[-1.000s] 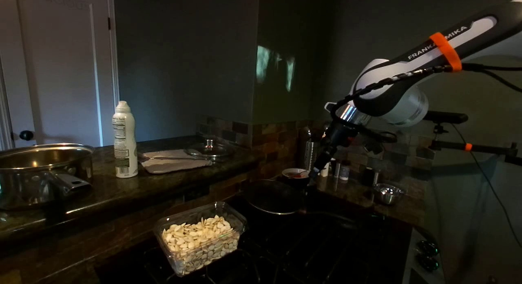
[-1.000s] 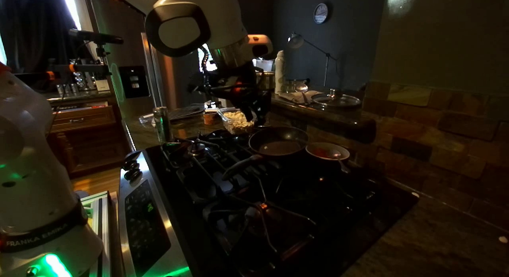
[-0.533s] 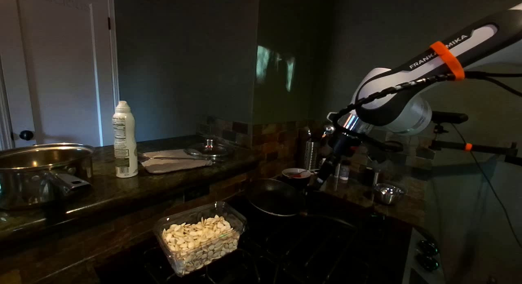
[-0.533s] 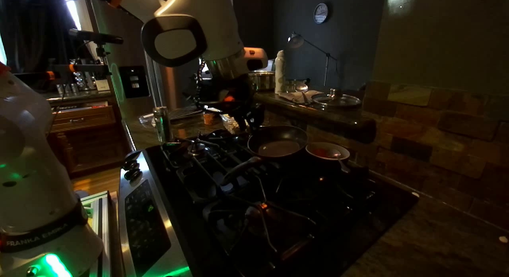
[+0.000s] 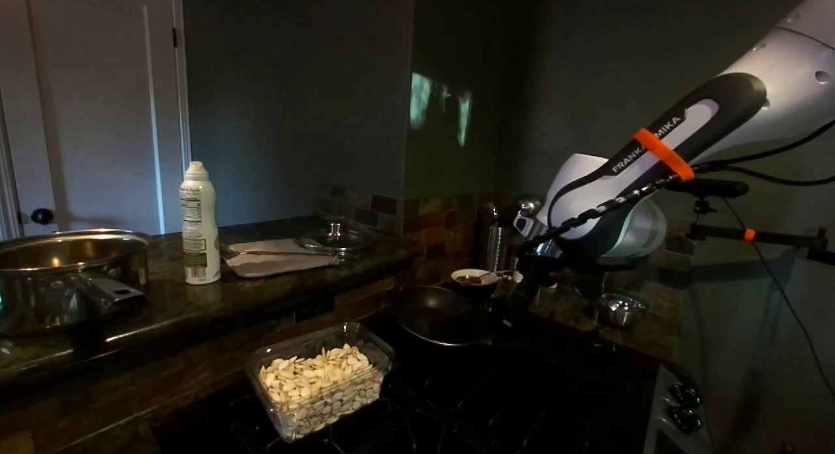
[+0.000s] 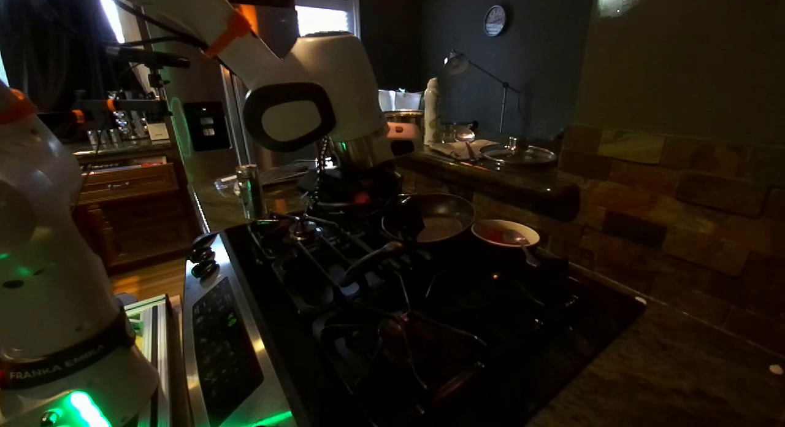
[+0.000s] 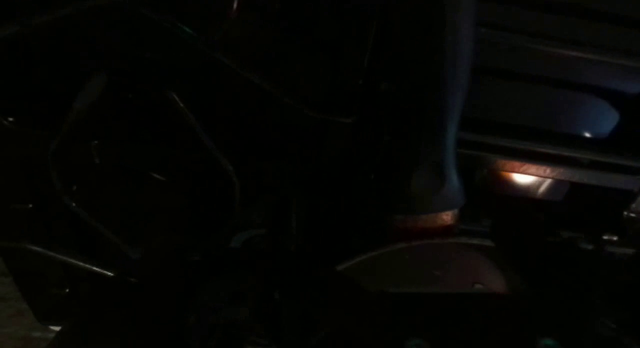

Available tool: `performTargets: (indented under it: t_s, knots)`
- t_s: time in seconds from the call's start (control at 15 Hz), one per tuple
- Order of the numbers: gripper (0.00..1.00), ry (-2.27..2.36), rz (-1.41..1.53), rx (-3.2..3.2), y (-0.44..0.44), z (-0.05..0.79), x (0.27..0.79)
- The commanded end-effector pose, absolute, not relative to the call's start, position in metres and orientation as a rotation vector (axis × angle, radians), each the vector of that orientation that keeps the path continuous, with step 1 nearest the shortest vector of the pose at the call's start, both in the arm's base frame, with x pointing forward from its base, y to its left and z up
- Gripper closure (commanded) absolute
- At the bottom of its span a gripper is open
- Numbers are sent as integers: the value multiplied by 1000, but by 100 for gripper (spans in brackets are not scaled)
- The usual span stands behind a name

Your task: Remove the pan from the stove and put it on the counter

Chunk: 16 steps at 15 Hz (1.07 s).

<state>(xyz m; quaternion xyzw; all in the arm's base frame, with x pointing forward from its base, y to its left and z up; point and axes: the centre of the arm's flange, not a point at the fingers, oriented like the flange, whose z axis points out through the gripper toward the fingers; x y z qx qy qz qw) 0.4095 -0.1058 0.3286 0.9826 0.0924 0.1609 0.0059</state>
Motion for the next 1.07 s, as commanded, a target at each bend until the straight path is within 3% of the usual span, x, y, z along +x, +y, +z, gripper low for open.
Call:
performTargets:
  t_s: [0.0,0.6,0.67,0.73,0.87,1.0]
  knots:
    - [0,335,475,3033,-96,300,424]
    - [0,256,611,2974,-74,275,439]
    - [4,245,613,2981,-74,273,440]
    - [27,243,607,2989,-74,270,441]
    - [31,237,612,2996,-72,270,442]
    - [48,230,644,2987,-70,275,443]
